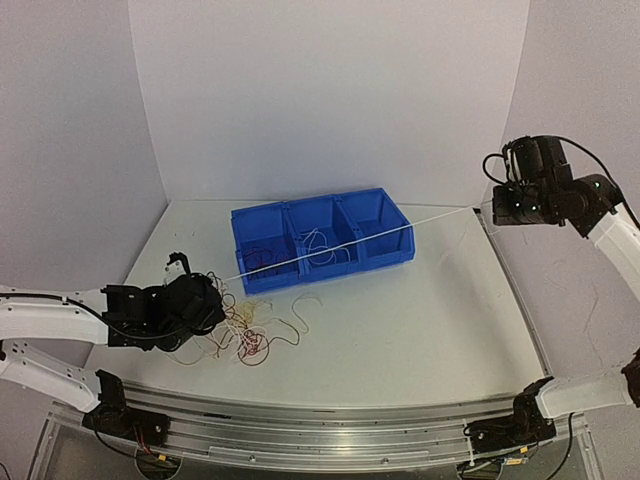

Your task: Untangle the cables

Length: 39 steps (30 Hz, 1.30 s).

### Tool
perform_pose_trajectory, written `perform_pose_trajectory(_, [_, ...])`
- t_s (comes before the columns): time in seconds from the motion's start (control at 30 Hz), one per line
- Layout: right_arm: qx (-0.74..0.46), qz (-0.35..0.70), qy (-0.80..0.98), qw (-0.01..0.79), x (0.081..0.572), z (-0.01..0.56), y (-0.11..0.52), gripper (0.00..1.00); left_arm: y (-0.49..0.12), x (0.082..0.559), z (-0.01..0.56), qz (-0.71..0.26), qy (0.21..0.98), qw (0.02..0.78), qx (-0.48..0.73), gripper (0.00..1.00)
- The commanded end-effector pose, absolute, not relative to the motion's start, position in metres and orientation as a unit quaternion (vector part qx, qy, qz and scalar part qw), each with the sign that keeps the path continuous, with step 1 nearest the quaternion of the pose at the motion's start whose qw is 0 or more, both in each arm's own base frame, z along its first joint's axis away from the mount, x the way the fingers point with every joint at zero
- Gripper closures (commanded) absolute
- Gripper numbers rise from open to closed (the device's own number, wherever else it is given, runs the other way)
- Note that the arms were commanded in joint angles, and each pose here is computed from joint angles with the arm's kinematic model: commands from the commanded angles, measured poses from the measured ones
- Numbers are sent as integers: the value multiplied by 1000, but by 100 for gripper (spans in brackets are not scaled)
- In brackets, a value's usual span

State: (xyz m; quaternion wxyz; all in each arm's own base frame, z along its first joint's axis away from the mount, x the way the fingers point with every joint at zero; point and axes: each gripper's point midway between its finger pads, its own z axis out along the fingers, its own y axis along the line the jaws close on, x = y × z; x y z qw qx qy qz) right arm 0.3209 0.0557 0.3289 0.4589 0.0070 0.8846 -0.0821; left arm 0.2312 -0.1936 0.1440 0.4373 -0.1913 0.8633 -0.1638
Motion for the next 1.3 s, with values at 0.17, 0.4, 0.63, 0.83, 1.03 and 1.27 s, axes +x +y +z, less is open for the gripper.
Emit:
perform_pose_trajectory(0.17, [74,-164,852,491,349,380,11,100,-210,232,137,-147,888,427,-89,73])
perform_pose_trajectory(0.4, [111,-192,824,521,357,426,-21,100,-201,229,137,-146,885,430,-97,74])
perform_pose_trajectory(0.63, [127,-283,789,531,348,479,-74,100,-181,228,118,-119,892,412,-146,100])
perform_pose_trajectory(0.83, [154,-324,771,525,332,500,-114,100,-171,226,109,-111,894,400,-169,100])
perform_pose_trajectory(1.03, [171,-357,766,507,329,505,-142,100,-139,218,94,-76,897,372,-227,100])
perform_pose_trajectory(1.27, [168,-349,780,492,346,491,-159,100,-101,213,85,-27,896,335,-291,100])
